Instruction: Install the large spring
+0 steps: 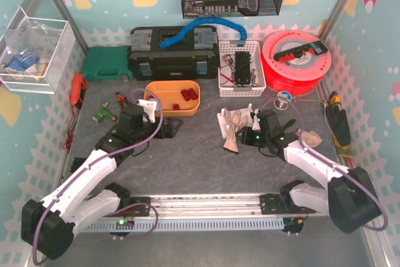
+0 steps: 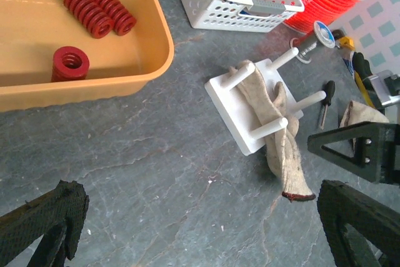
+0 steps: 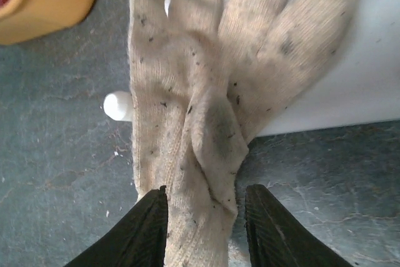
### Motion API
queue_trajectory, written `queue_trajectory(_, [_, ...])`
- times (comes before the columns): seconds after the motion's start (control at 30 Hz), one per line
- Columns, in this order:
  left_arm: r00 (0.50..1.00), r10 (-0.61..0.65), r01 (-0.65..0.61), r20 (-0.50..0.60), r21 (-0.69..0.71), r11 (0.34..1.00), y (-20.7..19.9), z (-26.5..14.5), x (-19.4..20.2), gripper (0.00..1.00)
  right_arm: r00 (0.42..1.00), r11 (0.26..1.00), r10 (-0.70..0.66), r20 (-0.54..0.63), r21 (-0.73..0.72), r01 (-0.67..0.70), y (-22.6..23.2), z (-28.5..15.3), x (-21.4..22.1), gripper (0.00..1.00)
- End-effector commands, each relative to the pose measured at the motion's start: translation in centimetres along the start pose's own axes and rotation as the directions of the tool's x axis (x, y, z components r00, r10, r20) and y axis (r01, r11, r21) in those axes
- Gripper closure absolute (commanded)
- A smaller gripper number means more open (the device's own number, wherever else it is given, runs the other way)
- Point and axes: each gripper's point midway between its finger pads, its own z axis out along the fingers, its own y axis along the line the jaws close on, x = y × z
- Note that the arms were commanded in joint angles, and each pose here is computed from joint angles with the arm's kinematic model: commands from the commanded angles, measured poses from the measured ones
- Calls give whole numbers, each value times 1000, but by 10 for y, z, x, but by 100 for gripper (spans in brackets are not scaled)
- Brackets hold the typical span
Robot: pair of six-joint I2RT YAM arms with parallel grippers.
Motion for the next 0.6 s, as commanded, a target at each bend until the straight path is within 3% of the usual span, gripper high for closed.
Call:
queue_trajectory(0.0, [1000,6,-6,30,-8,1000,-3,-4,-11,1,1000,1000,-6,-16,-30,5,9,13,3,62])
queue_trajectory(0.33, [999,15,-14,30,-17,1000,-1,-4,-10,1,998,1000,-25,-50,-17,24,8,26,8,64])
queue_trajectory(0.57, [999,18,-18,32,-19,1000,-1,-4,-10,1,998,999,-32,-52,-39,30,10,29,10,71])
